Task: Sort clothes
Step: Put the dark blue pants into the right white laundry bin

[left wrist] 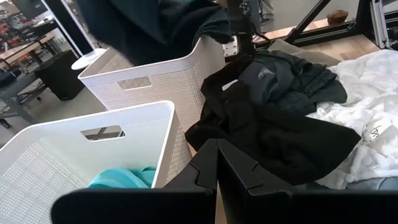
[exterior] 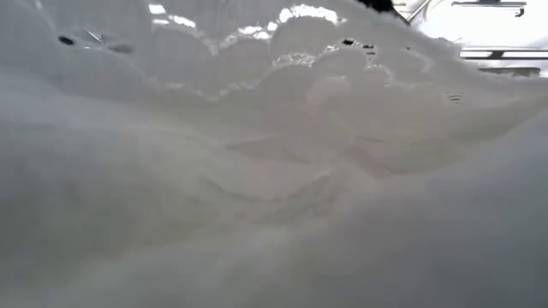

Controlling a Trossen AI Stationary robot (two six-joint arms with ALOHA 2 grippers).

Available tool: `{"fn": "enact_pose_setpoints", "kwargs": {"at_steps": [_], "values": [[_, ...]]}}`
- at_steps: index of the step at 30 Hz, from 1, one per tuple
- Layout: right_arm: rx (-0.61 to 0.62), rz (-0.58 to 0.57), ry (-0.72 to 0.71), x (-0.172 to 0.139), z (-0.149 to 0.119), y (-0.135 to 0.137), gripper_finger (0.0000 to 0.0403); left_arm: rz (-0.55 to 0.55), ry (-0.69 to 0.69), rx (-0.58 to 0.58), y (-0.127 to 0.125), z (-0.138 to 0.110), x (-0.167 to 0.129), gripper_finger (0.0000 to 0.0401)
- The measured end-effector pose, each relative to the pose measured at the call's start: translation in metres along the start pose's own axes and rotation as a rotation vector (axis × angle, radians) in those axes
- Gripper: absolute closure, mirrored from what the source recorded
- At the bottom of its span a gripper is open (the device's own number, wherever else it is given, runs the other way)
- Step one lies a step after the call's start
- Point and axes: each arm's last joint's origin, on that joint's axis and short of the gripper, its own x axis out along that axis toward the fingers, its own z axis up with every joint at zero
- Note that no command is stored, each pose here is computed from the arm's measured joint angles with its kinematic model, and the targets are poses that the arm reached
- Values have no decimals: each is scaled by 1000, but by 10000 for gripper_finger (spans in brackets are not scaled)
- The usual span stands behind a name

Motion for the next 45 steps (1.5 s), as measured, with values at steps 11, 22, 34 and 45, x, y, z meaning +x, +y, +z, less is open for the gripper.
{"fn": "enact_pose_setpoints", "kwargs": {"at_steps": [11,22,34,45], "values": [[-76,157,695,115,-67,10,397,-27,-2,-7,-1,0,0,401],[-120,357,982,200,-188,19,396,-27,-1,-10,-1,0,0,401],[-81,361,1022,220,-239,11,395,-26,-1,-11,-1,0,0,401],[-52,355,953,212,-196,13,302,-26,-1,-10,-1,0,0,401]]}}
